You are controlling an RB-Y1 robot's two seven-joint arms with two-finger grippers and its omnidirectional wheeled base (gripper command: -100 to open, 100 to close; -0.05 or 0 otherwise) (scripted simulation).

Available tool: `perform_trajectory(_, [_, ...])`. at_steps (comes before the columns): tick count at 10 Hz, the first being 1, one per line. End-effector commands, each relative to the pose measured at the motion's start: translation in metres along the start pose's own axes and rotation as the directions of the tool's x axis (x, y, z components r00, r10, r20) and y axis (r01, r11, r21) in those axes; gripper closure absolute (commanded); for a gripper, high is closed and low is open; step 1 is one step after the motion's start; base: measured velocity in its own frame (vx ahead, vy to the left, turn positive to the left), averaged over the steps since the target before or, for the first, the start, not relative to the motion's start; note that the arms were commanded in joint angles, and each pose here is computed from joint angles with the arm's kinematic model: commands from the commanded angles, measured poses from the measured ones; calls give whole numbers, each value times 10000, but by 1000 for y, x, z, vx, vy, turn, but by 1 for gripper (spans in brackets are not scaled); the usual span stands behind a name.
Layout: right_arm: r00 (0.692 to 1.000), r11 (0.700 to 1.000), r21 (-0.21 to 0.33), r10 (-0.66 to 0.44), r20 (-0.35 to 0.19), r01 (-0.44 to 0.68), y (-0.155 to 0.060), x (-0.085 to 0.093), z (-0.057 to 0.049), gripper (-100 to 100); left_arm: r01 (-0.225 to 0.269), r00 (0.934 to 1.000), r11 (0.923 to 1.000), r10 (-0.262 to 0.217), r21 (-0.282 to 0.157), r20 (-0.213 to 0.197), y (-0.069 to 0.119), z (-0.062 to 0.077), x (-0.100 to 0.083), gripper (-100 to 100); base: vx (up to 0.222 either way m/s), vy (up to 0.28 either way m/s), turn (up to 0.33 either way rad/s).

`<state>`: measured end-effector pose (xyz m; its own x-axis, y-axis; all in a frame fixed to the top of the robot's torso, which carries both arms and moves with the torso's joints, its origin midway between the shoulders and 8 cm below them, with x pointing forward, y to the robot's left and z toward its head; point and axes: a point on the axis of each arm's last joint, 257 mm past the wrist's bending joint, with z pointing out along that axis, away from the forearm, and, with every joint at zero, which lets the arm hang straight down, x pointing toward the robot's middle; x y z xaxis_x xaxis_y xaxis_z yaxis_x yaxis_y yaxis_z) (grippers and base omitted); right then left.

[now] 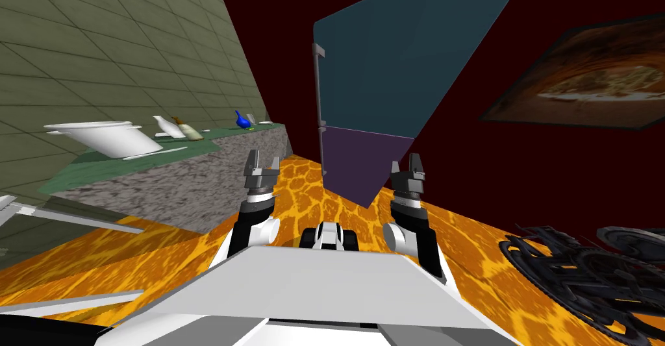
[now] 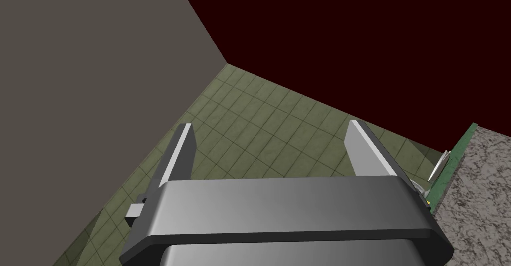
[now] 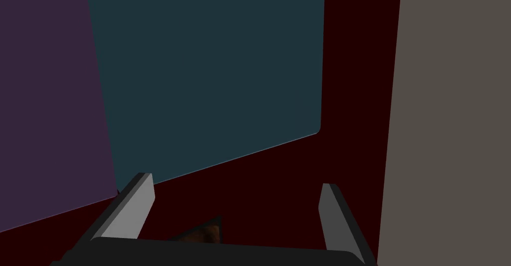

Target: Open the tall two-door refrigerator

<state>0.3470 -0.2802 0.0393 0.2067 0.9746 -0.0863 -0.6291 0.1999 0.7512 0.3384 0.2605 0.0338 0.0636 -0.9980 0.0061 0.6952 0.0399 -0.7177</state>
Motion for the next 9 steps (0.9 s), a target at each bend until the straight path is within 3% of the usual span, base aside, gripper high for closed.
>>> perform_trajectory(1, [9973,9998,30,-187,-704,189,-5,20,5,-100,0,10000,10000,0,-2,0,0,0,0,0,34,53,-64])
perform_trajectory(6, [9701,9973,127,-671,-2334,721,-24,79,19,-100,1,10000,10000,-1,-2,1,0,0,0,0,55,97,-90])
perform_trajectory(7, [9701,9976,57,-664,-2335,697,-22,80,21,-100,1,10000,10000,-1,-2,1,0,0,0,0,34,87,-37])
perform_trajectory(9, [9469,9946,55,-974,-3064,1040,-31,110,26,-100,1,10000,10000,-1,-2,1,0,0,0,0,40,104,-102])
